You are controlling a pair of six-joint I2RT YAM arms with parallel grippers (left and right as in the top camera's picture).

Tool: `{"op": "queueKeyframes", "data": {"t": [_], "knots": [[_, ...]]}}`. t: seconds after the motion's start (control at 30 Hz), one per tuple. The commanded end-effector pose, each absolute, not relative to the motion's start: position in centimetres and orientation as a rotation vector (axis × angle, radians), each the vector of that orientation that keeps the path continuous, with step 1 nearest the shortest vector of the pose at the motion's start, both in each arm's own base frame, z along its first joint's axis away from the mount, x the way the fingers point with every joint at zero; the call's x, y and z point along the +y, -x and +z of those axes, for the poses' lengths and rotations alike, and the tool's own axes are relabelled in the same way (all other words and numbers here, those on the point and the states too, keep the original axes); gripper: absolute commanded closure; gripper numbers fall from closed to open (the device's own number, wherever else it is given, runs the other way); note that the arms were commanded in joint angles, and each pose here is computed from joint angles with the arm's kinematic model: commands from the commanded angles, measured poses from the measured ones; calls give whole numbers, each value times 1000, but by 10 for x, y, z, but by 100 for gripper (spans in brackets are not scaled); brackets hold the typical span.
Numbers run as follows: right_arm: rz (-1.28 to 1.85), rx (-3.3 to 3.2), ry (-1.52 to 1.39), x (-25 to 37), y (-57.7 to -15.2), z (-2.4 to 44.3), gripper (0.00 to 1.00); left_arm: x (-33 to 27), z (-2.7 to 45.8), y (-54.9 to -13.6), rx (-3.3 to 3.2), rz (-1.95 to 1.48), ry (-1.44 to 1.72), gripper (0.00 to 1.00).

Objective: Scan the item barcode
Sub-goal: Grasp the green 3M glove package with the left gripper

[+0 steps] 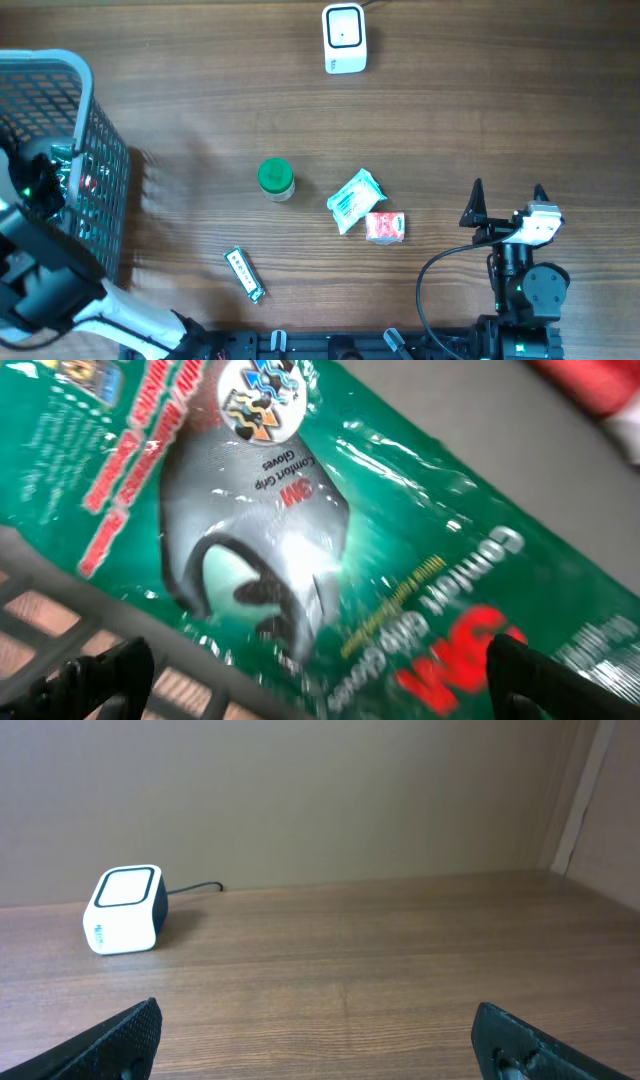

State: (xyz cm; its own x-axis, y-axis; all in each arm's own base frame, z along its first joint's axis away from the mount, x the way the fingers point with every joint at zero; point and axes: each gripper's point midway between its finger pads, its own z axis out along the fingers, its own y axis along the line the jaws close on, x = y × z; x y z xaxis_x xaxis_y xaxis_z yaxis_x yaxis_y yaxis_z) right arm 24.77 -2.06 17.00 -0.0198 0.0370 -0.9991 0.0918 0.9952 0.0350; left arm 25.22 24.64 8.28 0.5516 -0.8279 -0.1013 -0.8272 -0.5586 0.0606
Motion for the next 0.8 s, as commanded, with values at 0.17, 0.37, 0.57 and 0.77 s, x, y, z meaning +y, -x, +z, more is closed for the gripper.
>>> {"op": "queueKeyframes", "data": {"t": [0.17,0.37,0.57,0.77], "knots": [[-49,1586,-90,-21,-248,171,0,245,11,-246,-1387,-310,-2626,0],[-49,1586,-90,-21,-248,171,0,238,-28,-237,-1359,-340,-2562,0],[-49,1586,-90,-21,-248,171,0,236,-46,-235,-1369,-328,-2587,0],[-49,1586,-90,-21,-248,171,0,235,-58,-234,-1372,-325,-2594,0]]}}
